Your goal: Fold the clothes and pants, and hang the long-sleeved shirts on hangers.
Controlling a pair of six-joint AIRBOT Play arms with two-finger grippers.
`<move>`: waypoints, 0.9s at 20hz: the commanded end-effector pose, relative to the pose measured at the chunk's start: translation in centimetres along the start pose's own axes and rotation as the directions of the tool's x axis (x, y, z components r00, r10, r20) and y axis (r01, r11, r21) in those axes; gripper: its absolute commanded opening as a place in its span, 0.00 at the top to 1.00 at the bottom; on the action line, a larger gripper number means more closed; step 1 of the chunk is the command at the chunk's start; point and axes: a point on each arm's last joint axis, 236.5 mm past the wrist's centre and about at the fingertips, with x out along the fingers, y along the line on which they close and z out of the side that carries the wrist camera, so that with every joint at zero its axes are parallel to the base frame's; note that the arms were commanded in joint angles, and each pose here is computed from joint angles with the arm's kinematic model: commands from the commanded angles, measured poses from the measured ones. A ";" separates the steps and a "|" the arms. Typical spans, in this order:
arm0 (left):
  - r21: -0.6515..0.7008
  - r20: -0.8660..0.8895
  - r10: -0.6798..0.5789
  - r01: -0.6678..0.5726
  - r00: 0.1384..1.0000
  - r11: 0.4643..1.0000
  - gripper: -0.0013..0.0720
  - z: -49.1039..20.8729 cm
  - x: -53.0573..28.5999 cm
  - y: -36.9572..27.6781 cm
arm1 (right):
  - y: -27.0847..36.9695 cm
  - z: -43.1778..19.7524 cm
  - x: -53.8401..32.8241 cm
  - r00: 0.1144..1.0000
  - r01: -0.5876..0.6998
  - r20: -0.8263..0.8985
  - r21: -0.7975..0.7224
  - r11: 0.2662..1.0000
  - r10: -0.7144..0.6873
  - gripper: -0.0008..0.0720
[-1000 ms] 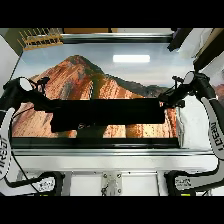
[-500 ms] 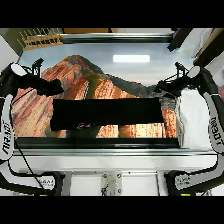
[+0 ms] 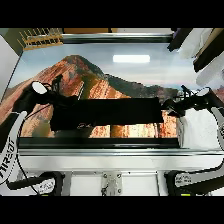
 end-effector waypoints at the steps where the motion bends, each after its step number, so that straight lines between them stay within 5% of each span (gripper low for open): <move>1: 0.062 -0.047 -0.006 0.009 0.999 0.998 0.98 -1.7 2.6 -2.7 | 1.8 -0.2 2.3 0.994 -0.109 0.009 0.020 0.994 0.108 0.09; 5: 0.123 -0.068 -0.015 0.023 0.998 0.992 0.98 -1.2 4.2 -5.1 | 4.4 -1.5 5.0 0.986 -0.156 -0.050 0.008 0.988 0.156 0.09; 6: 0.135 -0.073 -0.017 0.027 0.997 0.991 0.97 -0.9 4.5 -5.6 | 4.9 -1.8 5.4 0.986 -0.155 -0.060 -0.007 0.988 0.154 0.19; 8: 0.145 -0.073 -0.021 0.032 0.997 0.989 0.98 -0.4 5.1 -6.5 | 5.5 -2.1 5.6 0.986 -0.157 -0.068 -0.049 0.986 0.153 0.76; 10: 0.150 -0.073 -0.025 0.036 0.997 0.988 0.97 0.2 5.6 -7.3 | 5.3 -1.7 4.8 0.988 -0.149 -0.050 -0.058 0.987 0.146 0.97; 18: 0.239 -0.093 -0.053 0.074 0.994 0.968 0.98 1.4 10.5 -13.7 | 1.8 1.3 -8.1 0.992 0.128 0.019 -0.111 0.986 -0.126 0.97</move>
